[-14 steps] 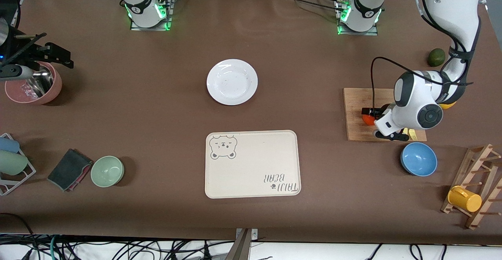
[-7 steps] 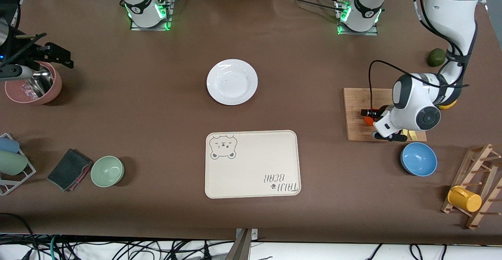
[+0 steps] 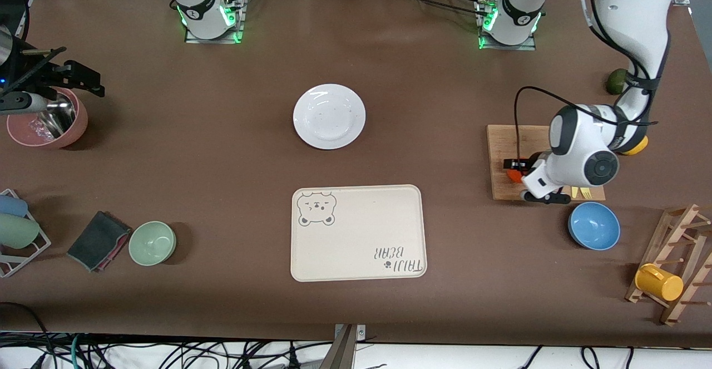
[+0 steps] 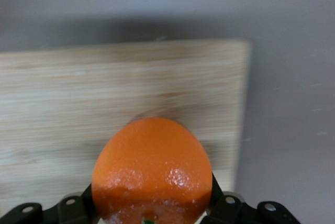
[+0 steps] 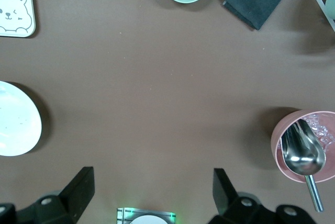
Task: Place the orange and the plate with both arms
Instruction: 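Close the left gripper on the orange and lift it, then carry the orange with the left gripper and lower it onto the plate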
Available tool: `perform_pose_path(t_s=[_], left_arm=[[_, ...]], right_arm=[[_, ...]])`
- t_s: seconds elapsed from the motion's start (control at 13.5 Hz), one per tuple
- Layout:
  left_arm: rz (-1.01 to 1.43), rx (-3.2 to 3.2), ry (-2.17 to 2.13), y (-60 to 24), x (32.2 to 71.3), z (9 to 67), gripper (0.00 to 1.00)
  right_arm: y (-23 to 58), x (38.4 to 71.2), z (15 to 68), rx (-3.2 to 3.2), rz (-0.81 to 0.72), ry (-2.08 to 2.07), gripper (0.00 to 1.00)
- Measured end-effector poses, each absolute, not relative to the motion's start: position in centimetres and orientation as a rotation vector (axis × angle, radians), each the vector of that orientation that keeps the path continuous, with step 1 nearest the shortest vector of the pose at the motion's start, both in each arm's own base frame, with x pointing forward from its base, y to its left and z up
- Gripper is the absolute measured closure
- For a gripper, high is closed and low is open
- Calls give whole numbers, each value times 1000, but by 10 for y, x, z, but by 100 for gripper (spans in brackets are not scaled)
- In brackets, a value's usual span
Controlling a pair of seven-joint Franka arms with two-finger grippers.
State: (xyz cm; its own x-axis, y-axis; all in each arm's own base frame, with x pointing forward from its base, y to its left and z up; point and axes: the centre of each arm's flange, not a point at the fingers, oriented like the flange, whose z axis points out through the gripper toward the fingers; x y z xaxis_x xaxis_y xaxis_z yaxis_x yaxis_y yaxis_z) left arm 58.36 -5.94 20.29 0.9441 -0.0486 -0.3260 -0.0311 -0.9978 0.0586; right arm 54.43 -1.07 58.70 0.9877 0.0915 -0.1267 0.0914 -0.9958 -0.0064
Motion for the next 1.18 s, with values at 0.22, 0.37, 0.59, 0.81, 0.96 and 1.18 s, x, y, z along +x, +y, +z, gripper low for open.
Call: perform_pose_path(t_s=[0.22, 0.37, 0.59, 0.81, 0.96, 1.18], left_arm=[[-520, 2987, 17, -156, 571, 212, 26], [-555, 2944, 91, -221, 551, 218, 26], [-576, 2838, 252, -312, 517, 232, 26], [-525, 2807, 445, -413, 462, 239, 26], [-470, 2788, 558, -477, 413, 237, 26], [-474, 2753, 718, -517, 380, 227, 26]], right_arm=[[-11, 544, 587, -3131, 201, -144, 0], [-11, 545, 586, -3131, 202, -143, 0], [-12, 545, 586, -3130, 202, -141, 0], [-12, 545, 586, -3130, 203, -139, 0], [-13, 545, 586, -3129, 203, -138, 0], [-13, 545, 586, -3129, 203, -138, 0]])
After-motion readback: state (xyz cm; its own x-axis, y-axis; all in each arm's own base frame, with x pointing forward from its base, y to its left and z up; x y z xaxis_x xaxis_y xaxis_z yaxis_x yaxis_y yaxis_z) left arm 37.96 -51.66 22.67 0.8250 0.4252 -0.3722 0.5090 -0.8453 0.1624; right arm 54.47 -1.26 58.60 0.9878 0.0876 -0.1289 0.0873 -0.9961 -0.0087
